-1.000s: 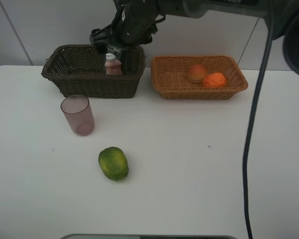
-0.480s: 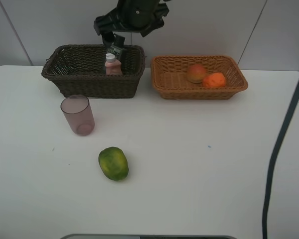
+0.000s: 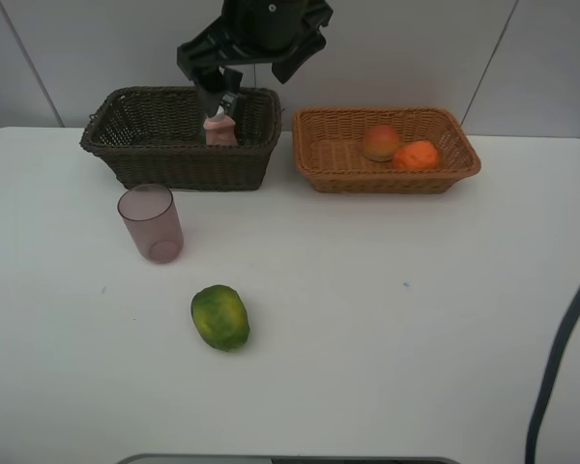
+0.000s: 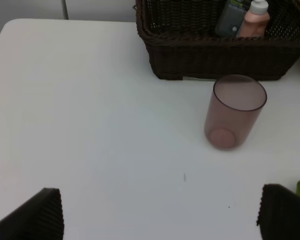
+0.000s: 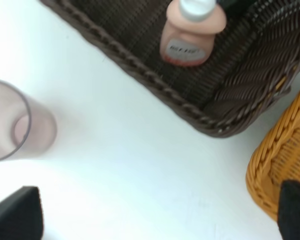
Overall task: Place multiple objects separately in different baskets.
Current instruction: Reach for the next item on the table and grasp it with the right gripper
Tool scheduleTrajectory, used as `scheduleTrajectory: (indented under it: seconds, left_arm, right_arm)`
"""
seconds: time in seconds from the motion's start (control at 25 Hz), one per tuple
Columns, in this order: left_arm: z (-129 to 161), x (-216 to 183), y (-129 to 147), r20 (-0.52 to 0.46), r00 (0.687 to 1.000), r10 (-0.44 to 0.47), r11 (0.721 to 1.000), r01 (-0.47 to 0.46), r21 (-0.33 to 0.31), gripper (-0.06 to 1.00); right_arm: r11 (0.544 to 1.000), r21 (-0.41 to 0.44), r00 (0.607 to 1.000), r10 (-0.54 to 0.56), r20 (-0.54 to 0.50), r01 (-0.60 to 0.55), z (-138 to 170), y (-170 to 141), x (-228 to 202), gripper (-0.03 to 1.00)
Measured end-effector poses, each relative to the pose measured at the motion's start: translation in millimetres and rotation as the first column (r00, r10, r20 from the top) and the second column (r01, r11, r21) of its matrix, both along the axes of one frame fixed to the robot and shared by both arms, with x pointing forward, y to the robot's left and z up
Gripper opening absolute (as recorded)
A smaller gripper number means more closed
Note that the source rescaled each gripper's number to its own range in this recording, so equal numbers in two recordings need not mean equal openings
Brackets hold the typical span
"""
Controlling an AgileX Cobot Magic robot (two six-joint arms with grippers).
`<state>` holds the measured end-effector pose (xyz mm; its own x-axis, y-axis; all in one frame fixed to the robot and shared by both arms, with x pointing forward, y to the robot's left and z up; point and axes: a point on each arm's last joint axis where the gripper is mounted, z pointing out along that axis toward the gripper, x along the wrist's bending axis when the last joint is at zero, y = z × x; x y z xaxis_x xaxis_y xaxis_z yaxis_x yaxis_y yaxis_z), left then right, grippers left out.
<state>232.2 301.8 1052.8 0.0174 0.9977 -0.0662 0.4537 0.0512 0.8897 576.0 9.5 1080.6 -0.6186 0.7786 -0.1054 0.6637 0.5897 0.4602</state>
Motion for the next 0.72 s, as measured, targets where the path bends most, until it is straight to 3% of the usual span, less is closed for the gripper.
scheduleTrajectory:
  seconds: [0.72]
  left_arm:
    - [0, 0, 0, 0.000, 1.000, 0.000, 1.000, 0.000, 0.000, 1.00]
  right_arm:
    - [0.998, -0.041, 0.998, 0.039, -0.052, -0.041, 2, 11, -22, 0.98]
